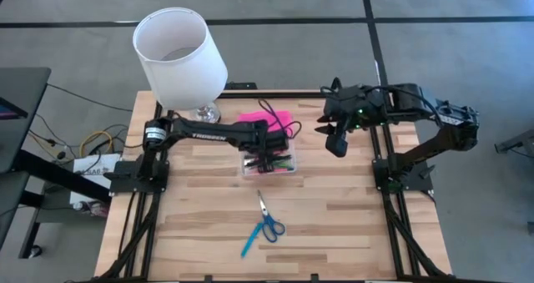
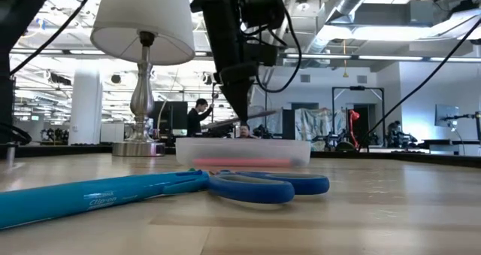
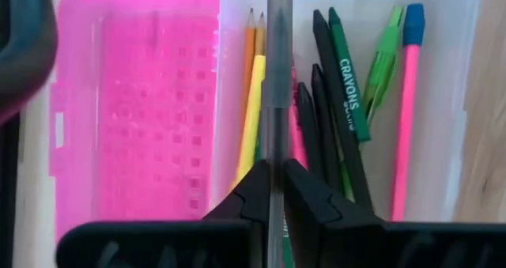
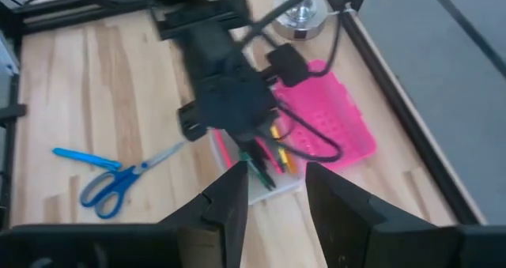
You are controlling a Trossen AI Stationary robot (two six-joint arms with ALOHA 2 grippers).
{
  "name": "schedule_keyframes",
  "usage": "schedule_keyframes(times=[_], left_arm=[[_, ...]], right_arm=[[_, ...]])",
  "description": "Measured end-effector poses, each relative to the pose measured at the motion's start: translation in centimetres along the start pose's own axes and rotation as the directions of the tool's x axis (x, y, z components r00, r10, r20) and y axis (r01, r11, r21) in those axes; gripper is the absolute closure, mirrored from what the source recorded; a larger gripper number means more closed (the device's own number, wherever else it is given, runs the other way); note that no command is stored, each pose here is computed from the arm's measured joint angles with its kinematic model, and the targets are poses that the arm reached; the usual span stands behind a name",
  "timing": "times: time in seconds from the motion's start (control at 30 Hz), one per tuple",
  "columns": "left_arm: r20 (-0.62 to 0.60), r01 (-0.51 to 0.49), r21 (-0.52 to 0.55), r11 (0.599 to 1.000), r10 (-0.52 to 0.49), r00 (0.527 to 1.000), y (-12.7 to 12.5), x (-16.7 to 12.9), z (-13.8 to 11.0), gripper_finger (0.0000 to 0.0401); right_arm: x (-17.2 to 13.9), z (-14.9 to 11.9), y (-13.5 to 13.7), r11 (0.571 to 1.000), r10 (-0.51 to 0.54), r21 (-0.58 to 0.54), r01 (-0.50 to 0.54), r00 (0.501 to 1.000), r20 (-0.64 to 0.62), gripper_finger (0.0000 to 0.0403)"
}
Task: Pick & place school supplies into a supply box
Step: Put the transparent black pen into the supply box, then put the scissors into the supply box
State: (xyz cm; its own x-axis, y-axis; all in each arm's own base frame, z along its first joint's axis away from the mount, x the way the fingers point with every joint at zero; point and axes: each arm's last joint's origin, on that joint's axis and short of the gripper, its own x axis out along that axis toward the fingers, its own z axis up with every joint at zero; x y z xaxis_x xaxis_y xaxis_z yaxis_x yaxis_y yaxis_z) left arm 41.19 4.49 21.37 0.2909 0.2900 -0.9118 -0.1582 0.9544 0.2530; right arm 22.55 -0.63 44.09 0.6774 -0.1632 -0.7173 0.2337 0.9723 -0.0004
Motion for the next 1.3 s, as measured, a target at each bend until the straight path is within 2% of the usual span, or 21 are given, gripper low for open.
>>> schedule_keyframes(times=[0.13,0.33,0.6,0.77,0.97,1.17,1.3], left_arm=[[-0.005,0.006,0.035,0.999,-0.006,1.0,0.8,0.2,0.0,0.0388],[-0.006,0.07,0.049,0.996,-0.07,0.998,1.3,0.4,-0.1,0.0367],[-0.005,0.055,0.045,0.997,-0.054,0.999,1.4,0.4,-0.1,0.0293],[-0.022,0.047,0.032,0.998,-0.046,0.999,1.4,0.2,-0.3,0.0249],[-0.037,0.082,0.038,0.996,-0.081,0.996,1.8,-3.0,-1.1,0.0235],[0.073,0.091,0.035,0.995,-0.093,0.993,2.8,-7.9,-1.7,0.0234],[0.132,0.084,0.045,0.995,-0.089,0.987,3.3,-11.3,-2.7,0.0234]], right_arm=[[-0.1,-0.1,0.8,1.0,0.014,0.018,-0.014,1.0,0.001,0.0281],[-0.4,-0.3,1.9,1.0,-0.013,0.025,0.013,1.0,0.017,0.0281],[-0.6,-0.6,2.8,0.999,-0.007,0.049,0.006,1.0,0.025,0.0281],[0.4,-0.5,3.8,0.999,0.002,0.052,-0.002,1.0,-0.008,0.0281],[3.6,-0.5,6.4,1.0,0.01,-0.022,-0.012,0.995,-0.102,0.0281],[7.3,-0.7,9.0,0.996,0.004,-0.091,-0.021,0.983,-0.186,0.0281],[8.7,-0.6,10.4,0.994,0.023,-0.105,-0.042,0.984,-0.177,0.0281]])
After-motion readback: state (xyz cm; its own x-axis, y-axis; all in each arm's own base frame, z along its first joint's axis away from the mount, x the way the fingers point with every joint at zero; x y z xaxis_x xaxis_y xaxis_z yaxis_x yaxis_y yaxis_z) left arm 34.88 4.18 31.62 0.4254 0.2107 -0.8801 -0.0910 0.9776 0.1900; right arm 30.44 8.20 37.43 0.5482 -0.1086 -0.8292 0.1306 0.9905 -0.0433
